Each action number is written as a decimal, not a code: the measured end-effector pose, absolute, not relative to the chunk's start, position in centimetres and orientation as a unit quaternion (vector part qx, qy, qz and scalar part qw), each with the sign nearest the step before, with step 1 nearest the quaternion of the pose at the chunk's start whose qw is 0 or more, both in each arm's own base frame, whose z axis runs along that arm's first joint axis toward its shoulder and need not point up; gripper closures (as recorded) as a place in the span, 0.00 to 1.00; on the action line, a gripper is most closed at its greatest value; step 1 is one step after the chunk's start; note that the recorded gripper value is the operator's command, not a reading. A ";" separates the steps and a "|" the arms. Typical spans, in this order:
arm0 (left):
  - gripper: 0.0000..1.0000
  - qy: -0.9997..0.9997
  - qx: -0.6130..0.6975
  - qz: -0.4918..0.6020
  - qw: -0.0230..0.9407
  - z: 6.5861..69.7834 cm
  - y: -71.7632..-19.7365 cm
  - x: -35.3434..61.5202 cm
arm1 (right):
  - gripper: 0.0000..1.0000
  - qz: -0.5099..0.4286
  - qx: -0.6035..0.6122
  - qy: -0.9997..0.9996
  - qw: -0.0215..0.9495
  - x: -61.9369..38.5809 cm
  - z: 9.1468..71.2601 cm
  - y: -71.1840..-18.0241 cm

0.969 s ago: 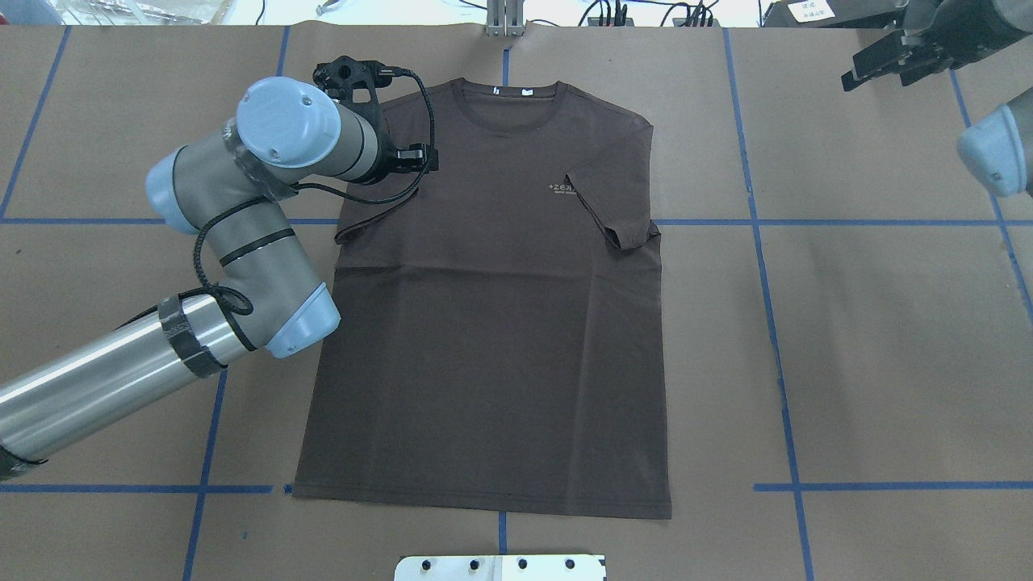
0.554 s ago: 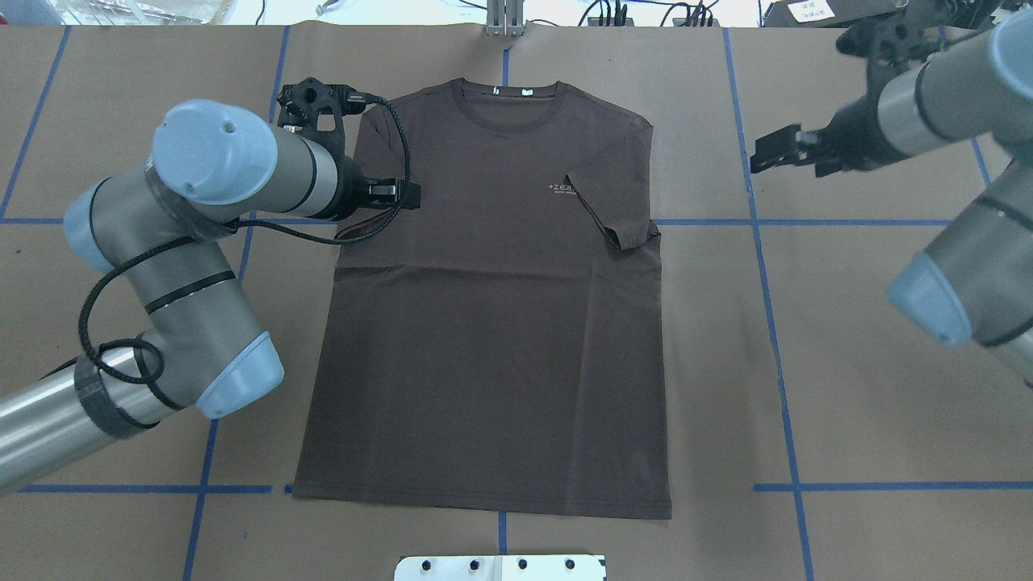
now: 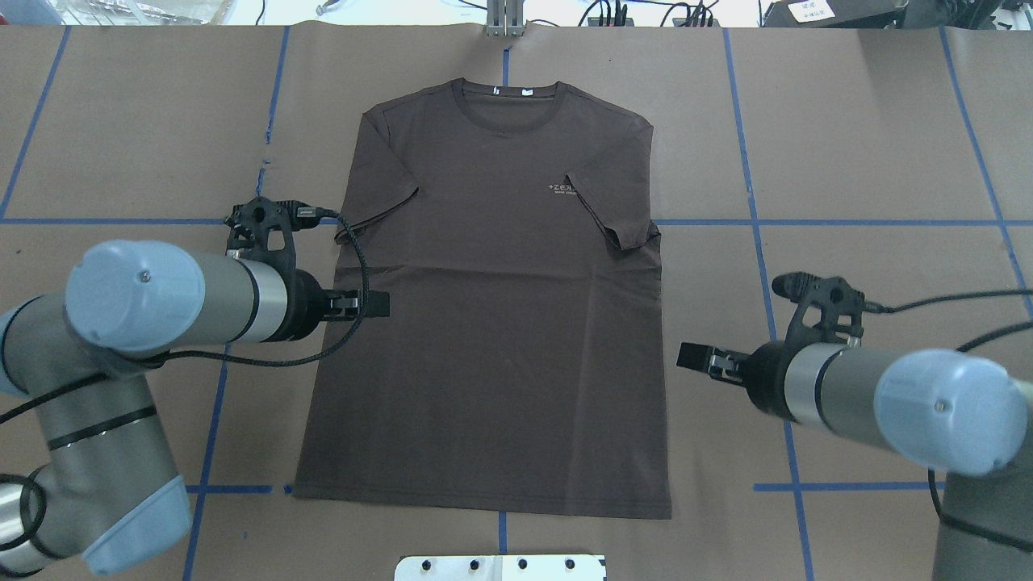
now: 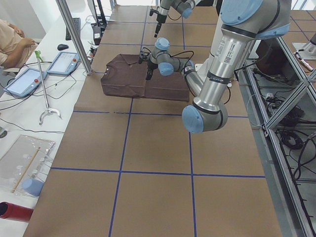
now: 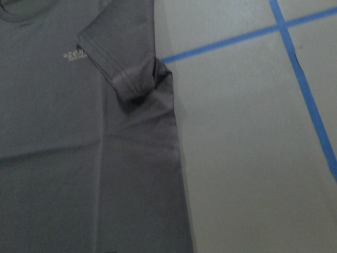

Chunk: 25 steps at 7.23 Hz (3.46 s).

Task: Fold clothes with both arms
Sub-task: 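Move both grippers down to the shirt hem corners nearest the robot, then grasp the hem corners with both grippers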

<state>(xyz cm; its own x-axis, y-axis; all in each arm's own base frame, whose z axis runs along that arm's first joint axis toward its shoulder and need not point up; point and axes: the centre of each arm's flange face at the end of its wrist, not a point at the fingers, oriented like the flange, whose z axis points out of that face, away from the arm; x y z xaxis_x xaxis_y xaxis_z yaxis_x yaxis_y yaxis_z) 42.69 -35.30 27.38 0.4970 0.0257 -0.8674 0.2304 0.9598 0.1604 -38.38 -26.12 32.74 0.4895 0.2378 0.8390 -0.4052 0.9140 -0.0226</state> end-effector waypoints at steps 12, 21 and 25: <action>0.45 0.431 -0.003 -0.090 0.898 37.2 -19.4 47.0 | 0.14 0.204 0.077 -0.484 0.847 -41.9 32.4 -16.8; 0.50 0.424 0.002 -0.090 0.901 37.8 -20.0 47.4 | 0.13 0.206 0.082 -0.485 0.846 -41.8 32.3 -16.9; 1.00 0.426 0.001 -0.091 0.900 37.6 -20.1 47.5 | 0.13 0.206 0.082 -0.485 0.846 -41.8 32.3 -16.9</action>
<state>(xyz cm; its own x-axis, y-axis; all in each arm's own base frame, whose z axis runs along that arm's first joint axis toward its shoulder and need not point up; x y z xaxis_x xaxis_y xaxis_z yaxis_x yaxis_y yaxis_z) 47.54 -20.13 37.62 0.6212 -0.1620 -0.7667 0.1640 0.9836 -0.0750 -41.84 -16.91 32.33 0.4453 0.2684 0.8542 -0.4281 0.9017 -0.0602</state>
